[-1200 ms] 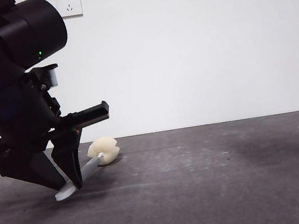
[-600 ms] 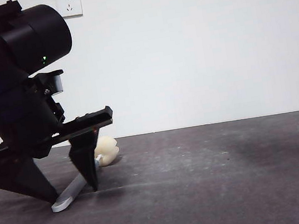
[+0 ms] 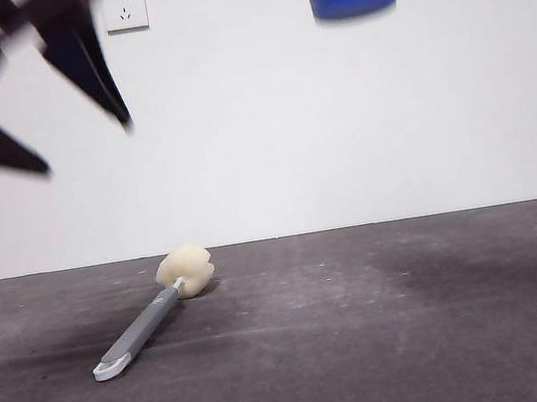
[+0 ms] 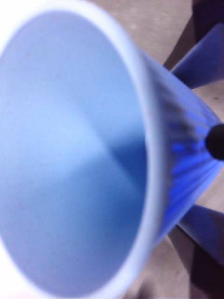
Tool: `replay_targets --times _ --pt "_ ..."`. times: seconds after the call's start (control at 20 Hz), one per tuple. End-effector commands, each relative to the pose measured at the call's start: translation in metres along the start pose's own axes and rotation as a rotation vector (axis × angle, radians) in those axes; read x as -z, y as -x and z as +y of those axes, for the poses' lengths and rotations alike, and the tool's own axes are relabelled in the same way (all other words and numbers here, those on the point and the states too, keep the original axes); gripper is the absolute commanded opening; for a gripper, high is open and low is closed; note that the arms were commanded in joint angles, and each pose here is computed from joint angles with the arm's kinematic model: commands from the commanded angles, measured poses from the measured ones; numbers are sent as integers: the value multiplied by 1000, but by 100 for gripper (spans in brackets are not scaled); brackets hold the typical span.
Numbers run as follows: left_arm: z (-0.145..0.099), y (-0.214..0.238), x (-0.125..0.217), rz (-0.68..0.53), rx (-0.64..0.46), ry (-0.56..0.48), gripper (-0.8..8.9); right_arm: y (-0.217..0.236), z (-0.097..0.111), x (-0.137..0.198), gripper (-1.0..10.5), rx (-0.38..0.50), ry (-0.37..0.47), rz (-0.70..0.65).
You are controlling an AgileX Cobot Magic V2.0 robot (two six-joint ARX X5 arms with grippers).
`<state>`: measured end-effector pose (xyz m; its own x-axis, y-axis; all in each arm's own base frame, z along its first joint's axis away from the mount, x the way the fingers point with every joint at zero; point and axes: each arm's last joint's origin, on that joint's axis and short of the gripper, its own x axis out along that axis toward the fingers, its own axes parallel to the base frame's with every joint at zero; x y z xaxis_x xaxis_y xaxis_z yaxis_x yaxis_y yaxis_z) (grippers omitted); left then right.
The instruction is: Pick up the cup brush,pick up the cup,insert the brush into the cup,clean the cup,put the cup brush back,put the cup back to the fixed position on the table
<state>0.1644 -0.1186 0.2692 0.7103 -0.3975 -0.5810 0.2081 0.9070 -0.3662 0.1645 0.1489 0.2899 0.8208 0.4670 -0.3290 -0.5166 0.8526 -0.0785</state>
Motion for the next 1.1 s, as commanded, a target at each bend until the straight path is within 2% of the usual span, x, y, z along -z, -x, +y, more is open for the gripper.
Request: replay_targets --times 0.05,0.25,0.4,0.75,1.1 --pt "4 39 -1 -98 61 -24 387 -11 -2 30 -17 20 -9 8" --pt "14 87 6 -195 134 -24 386 -26 -8 75 -17 56 -26 38" --pt "18 105 11 -229 173 -21 386 -48 -10 100 -17 38 -32 71" --pt "23 108 19 -177 148 -27 386 -91 -25 134 -17 112 -46 110" --pt "23 108 19 -182 143 -27 386 -111 -39 161 -17 55 -86 127"
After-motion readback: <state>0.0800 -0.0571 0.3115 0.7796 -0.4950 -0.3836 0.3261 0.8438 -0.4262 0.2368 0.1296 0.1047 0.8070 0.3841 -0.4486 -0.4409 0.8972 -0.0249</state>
